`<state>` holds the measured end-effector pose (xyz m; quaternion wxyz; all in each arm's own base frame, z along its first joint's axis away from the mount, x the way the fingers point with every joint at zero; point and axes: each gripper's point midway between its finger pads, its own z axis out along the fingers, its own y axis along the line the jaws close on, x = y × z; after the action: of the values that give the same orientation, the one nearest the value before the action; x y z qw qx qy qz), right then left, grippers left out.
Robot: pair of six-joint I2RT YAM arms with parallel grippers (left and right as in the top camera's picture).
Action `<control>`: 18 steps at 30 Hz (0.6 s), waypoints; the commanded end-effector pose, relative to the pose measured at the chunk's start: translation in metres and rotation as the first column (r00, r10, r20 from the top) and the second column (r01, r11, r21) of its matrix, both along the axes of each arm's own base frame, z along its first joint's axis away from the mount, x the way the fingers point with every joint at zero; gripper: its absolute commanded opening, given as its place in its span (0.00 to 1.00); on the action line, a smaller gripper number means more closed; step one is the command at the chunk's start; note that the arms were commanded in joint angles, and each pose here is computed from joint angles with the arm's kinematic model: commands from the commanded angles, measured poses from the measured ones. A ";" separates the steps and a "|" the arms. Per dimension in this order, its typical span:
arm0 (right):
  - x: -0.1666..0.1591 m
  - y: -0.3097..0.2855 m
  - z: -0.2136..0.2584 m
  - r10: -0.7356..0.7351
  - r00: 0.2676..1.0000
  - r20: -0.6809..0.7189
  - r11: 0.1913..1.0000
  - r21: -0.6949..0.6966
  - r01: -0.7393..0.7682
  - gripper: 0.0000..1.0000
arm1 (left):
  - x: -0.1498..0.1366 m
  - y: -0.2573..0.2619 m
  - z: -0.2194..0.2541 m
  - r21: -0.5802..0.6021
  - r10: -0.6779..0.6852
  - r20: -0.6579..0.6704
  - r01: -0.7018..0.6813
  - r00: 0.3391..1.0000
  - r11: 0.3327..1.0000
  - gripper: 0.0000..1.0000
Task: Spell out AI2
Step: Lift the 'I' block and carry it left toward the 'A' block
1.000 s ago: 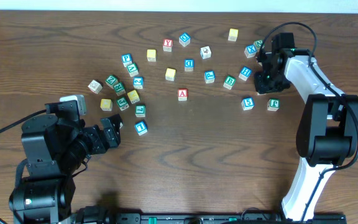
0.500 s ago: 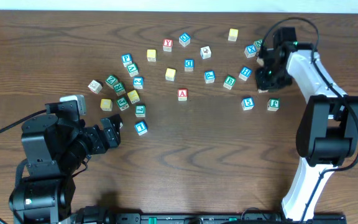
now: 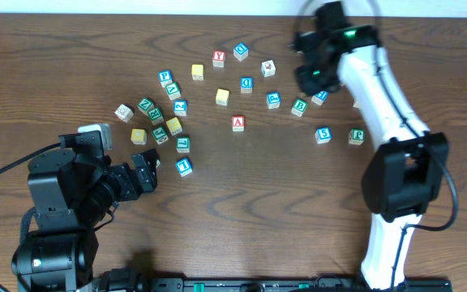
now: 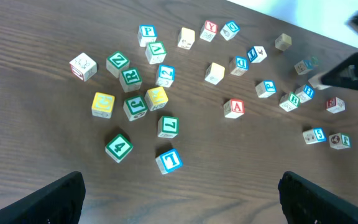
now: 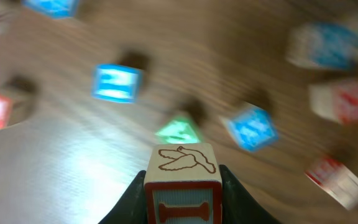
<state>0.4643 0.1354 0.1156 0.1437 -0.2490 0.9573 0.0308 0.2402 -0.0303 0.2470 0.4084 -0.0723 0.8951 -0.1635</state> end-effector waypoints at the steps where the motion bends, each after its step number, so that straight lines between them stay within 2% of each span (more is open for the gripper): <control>1: -0.011 0.044 -0.001 0.214 0.977 0.019 0.977 -0.019 -0.213 0.24 | 0.000 0.001 0.005 0.023 -0.006 0.016 0.006 1.000 1.000 0.98; 6: -0.032 0.084 -0.005 0.391 0.920 0.017 0.920 -0.047 -0.390 0.30 | 0.000 0.001 0.005 0.023 -0.006 0.016 0.006 1.000 1.000 0.98; 12: -0.047 0.101 -0.012 0.469 0.883 -0.002 0.883 -0.009 -0.469 0.32 | 0.000 0.001 0.005 0.023 -0.006 0.016 0.006 1.000 1.000 0.98; 18: -0.051 0.102 -0.025 0.473 0.881 -0.014 0.881 0.018 -0.473 0.32 | 0.000 0.001 0.005 0.023 -0.006 0.016 0.006 1.000 1.000 0.98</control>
<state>0.4185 0.2375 0.1018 0.1380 -0.4632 0.8734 0.0598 0.2402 -0.0303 0.2470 0.4084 -0.0723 0.8951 -0.1635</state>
